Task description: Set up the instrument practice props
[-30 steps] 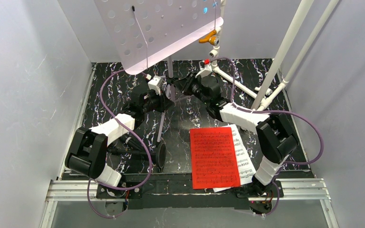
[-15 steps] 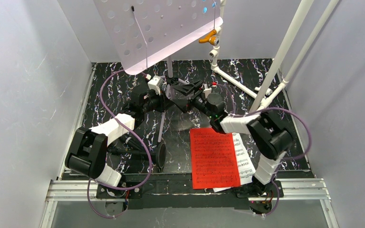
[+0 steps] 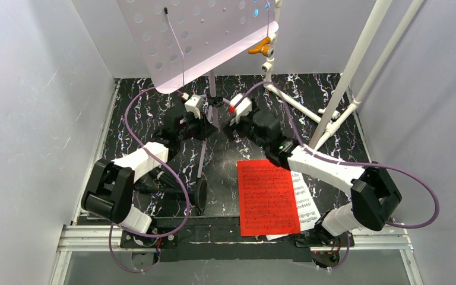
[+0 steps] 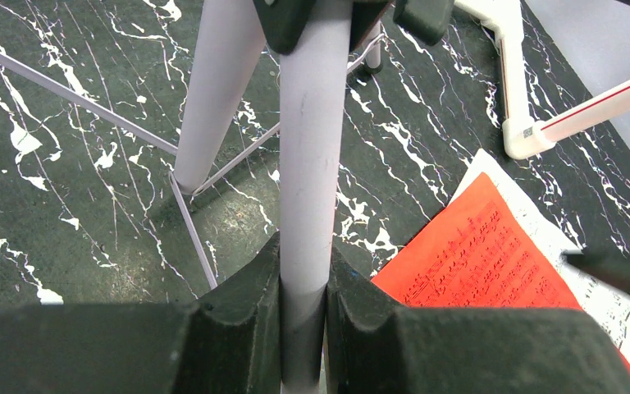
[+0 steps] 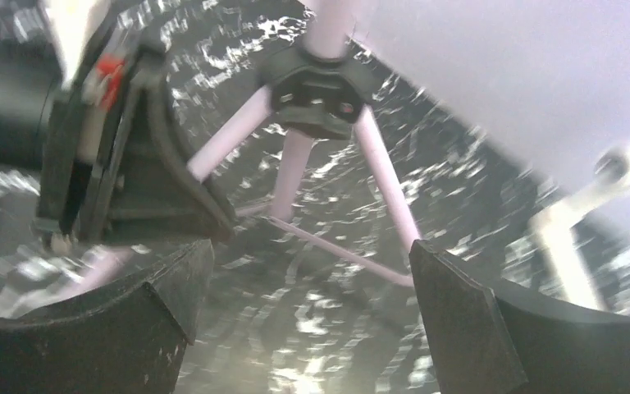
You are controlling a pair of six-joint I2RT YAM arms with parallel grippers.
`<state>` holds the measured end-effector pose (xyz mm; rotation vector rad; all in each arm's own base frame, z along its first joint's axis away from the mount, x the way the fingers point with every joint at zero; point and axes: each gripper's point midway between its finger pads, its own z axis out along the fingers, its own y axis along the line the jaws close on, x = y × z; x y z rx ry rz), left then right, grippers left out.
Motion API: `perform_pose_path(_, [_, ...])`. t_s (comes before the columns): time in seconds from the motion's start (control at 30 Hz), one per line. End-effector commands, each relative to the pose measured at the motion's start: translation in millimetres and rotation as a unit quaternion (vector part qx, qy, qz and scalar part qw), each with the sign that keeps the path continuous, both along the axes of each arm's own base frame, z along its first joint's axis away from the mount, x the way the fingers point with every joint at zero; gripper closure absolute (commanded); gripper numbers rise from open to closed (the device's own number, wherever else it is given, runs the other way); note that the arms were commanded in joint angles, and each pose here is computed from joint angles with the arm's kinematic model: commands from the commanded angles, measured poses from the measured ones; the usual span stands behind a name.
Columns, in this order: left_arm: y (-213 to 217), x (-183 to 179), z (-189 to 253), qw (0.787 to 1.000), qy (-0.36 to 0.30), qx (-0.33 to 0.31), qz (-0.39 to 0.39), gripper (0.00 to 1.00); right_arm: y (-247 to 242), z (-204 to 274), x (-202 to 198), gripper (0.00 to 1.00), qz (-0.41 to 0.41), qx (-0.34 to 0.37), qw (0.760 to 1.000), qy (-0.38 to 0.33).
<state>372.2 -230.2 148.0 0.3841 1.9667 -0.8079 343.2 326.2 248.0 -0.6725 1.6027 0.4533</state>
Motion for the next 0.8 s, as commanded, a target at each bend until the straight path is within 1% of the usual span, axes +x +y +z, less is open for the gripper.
perform_pose_path(0.0, [7, 8, 26, 0.999, -0.007, -0.022, 0.036, 1.00, -1, 16, 5, 0.03, 0.031, -0.257, 0.929, -0.266])
perform_pose_path(0.03, [7, 8, 26, 0.999, -0.006, -0.022, 0.036, 1.00, 3, 20, 6, 0.04, 0.035, -0.261, 0.920, -0.289])
perform_pose_path(0.1, [7, 8, 26, 0.999, -0.008, -0.021, 0.036, 1.00, 11, 28, 10, 0.12, 0.041, -0.274, 0.901, -0.334])
perform_pose_path(0.17, [8, 8, 25, 0.999, -0.009, -0.020, 0.038, 1.00, 18, 30, 15, 0.25, 0.040, -0.286, 0.885, -0.366])
perform_pose_path(0.2, [9, 8, 26, 0.999, -0.011, -0.019, 0.038, 1.00, 19, 35, 18, 0.29, 0.032, -0.284, 0.882, -0.375])
perform_pose_path(0.23, [9, 8, 28, 0.999, -0.013, -0.019, 0.038, 1.00, 20, 33, 23, 0.30, 0.027, -0.299, 0.874, -0.382])
perform_pose_path(0.3, [9, 8, 30, 0.999, -0.016, -0.019, 0.039, 1.00, 23, 38, 25, 0.31, 0.025, -0.301, 0.869, -0.392])
perform_pose_path(0.47, [9, 8, 32, 0.999, -0.014, -0.023, 0.038, 1.00, 36, 40, 27, 0.30, 0.042, -0.290, 0.869, -0.398])
perform_pose_path(0.57, [8, 8, 31, 0.999, -0.012, -0.024, 0.037, 1.00, 42, 43, 32, 0.31, 0.036, -0.280, 0.873, -0.399])
perform_pose_path(0.77, [8, 8, 30, 0.999, -0.011, -0.024, 0.037, 1.00, 53, 46, 44, 0.37, 0.029, -0.279, 0.874, -0.398])
